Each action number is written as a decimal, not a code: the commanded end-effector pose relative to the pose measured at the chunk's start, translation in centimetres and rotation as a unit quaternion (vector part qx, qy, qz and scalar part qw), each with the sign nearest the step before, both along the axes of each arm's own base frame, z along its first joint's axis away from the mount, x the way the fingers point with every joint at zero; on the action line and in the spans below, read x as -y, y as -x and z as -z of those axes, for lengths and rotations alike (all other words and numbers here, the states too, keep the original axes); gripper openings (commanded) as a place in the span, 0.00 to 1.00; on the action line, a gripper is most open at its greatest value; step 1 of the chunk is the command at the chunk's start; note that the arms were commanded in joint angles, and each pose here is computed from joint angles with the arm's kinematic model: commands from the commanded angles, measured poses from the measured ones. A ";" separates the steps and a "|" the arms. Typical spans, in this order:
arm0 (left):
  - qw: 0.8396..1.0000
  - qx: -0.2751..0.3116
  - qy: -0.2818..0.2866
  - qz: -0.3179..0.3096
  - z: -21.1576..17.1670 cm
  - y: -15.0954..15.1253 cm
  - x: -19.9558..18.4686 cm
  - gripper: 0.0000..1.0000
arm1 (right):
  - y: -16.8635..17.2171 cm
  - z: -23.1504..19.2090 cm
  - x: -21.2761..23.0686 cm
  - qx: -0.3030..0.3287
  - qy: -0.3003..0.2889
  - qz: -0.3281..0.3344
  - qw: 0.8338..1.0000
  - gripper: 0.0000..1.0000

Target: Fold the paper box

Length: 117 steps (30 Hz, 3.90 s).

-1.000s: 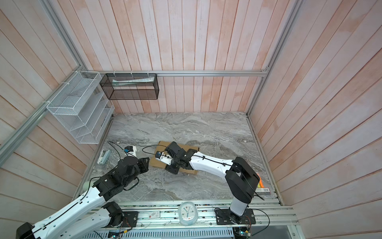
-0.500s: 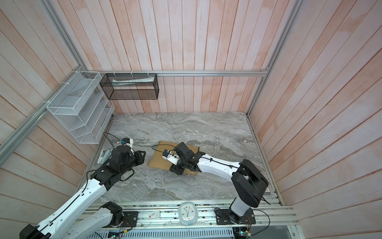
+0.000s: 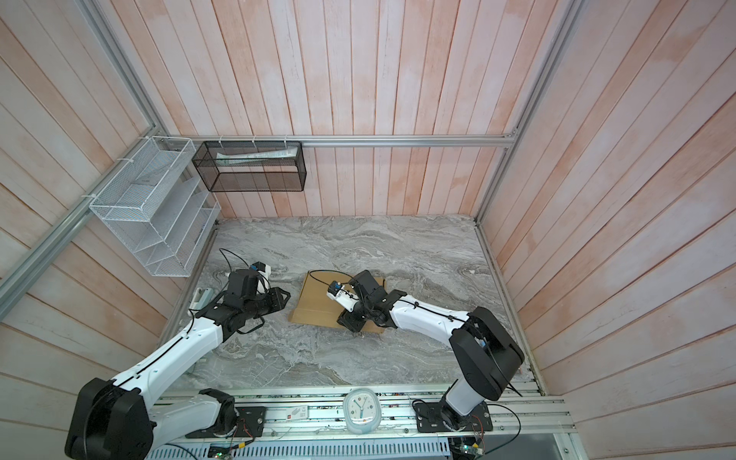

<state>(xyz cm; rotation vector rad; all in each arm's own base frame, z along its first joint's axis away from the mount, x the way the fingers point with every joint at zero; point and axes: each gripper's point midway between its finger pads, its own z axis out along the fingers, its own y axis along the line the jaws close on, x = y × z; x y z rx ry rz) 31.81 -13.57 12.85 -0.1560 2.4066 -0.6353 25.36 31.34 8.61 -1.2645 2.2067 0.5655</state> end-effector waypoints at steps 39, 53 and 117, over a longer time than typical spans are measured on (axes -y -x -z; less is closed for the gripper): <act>0.998 -0.034 -0.005 0.056 6.4 -1.1 1.4 0.31 | -3.5 -1.6 2.0 0.017 -0.034 0.089 0.995 0.40; 0.998 -0.041 -0.005 0.055 7.6 -0.5 1.2 0.30 | -5.7 -4.1 6.4 0.021 -0.049 0.245 0.968 0.39; 0.999 0.004 -0.010 0.032 3.3 -2.5 1.0 0.37 | -6.3 2.6 10.4 -0.137 -0.110 0.361 0.916 0.17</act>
